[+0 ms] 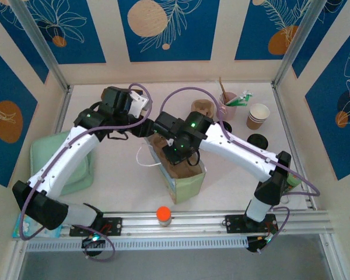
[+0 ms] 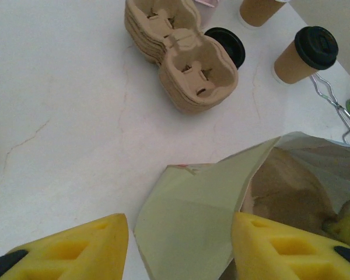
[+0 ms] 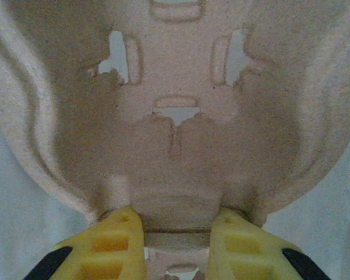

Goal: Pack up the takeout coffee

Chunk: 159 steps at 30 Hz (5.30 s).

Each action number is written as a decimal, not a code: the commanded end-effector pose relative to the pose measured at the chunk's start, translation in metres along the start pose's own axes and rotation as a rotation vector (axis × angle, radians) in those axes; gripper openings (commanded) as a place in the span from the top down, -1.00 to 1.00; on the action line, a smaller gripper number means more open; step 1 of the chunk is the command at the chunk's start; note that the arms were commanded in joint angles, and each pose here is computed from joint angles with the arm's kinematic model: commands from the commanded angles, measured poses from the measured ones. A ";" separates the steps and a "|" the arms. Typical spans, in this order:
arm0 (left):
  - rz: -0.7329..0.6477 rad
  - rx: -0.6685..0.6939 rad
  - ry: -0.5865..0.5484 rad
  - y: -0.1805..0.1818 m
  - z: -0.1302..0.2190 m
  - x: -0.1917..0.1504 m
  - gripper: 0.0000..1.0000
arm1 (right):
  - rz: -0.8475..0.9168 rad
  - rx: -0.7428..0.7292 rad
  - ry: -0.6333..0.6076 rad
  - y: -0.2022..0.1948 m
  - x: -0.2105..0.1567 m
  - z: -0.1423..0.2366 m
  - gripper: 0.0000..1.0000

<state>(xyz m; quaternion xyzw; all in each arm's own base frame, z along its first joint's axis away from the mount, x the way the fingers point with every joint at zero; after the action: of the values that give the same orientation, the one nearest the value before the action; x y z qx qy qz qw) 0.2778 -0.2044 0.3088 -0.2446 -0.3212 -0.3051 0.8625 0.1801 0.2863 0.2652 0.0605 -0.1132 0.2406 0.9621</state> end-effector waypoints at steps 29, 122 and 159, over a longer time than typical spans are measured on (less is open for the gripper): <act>0.020 -0.011 -0.016 -0.009 -0.009 -0.003 0.81 | -0.041 -0.004 0.150 0.003 -0.029 -0.036 0.82; -0.063 0.044 -0.044 -0.038 0.031 0.004 -0.48 | -0.134 0.004 -0.300 -0.040 -0.023 0.095 -0.05; 0.004 -0.053 -0.099 -0.061 0.068 -0.022 0.01 | -0.145 0.093 -0.547 -0.035 0.010 0.096 1.00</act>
<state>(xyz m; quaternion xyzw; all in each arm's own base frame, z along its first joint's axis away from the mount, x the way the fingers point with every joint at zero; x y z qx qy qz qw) 0.2091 -0.1967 0.3417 -0.2586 -0.3564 -0.2930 0.8487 0.1903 0.2445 0.3228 0.1087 -0.2803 0.1706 0.9384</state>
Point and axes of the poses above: each hand's point on the last joint's axis, 136 mm out from that joint toward the fingers, its own z axis back along the fingers, its own y axis along the line the jaws close on, x = y × z, the point moved 4 cm from there along z, back along the fingers, and after that the axes turned 5 degrees about -z, right-handed, at the moved point
